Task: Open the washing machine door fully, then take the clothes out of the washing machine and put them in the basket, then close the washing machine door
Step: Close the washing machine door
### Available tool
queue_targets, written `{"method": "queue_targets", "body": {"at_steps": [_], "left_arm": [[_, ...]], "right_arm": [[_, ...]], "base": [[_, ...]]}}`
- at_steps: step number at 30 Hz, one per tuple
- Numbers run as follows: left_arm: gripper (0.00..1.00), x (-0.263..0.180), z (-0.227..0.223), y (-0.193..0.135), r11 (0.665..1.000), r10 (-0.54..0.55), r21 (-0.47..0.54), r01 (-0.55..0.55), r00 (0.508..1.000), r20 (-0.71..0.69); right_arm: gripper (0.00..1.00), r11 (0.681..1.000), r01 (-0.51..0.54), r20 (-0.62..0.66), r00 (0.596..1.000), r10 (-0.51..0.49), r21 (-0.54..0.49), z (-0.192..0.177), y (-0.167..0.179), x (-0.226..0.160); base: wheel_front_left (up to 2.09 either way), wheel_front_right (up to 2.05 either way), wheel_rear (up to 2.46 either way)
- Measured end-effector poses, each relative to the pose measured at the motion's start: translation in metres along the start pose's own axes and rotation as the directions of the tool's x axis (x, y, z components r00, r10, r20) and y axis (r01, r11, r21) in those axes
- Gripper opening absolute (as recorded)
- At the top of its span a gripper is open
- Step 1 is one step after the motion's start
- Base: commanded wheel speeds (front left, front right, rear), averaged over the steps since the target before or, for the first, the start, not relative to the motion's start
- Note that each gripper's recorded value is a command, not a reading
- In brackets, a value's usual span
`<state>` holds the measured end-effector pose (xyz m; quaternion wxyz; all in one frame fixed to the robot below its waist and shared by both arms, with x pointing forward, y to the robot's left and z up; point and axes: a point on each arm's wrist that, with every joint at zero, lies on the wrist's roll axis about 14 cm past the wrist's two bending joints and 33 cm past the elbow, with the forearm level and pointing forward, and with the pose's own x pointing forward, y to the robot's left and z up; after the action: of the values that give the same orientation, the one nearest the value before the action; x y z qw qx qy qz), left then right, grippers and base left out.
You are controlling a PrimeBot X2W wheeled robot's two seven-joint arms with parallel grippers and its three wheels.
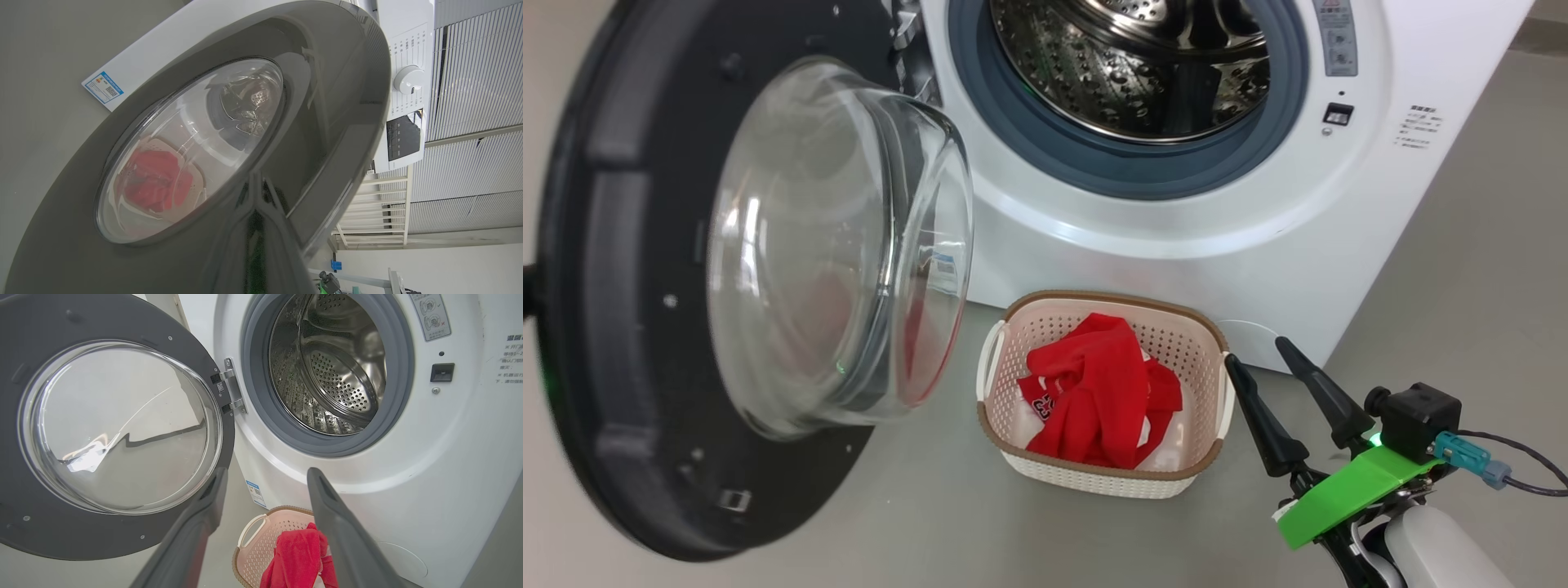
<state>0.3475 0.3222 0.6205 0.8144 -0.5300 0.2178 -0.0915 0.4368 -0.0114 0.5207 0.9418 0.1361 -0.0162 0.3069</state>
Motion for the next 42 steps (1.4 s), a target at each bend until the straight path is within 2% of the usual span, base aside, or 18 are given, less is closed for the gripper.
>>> {"method": "queue_targets", "body": {"at_steps": [2, 13, 25, 42], "left_arm": [[0.00, 0.004, -0.010, -0.009, 0.999, -0.035, -0.008, 0.035, 0.999, -0.033], [0.00, 0.030, -0.048, -0.035, 0.994, -0.086, 0.047, 0.095, 0.982, -0.167], [0.00, 0.070, -0.092, -0.071, 0.975, -0.168, 0.082, 0.205, 0.931, -0.325], [0.00, 0.137, -0.121, -0.100, 0.947, -0.232, 0.119, 0.298, 0.892, -0.389]], "right_arm": [[1.00, 1.000, 0.007, 0.004, 1.000, -0.007, -0.001, 0.002, -0.001, -0.003], [1.00, 0.998, 0.066, 0.026, 0.998, -0.065, -0.012, 0.012, -0.015, -0.021], [1.00, 0.986, 0.165, 0.056, 0.985, -0.163, -0.020, 0.024, -0.041, -0.047], [1.00, 0.940, 0.342, 0.096, 0.936, -0.338, -0.022, 0.038, -0.085, -0.097]], "base": [[0.00, 0.00, 0.00], [0.00, 0.00, 0.00], [0.00, 0.00, 0.00], [0.00, 0.00, 0.00]]}}
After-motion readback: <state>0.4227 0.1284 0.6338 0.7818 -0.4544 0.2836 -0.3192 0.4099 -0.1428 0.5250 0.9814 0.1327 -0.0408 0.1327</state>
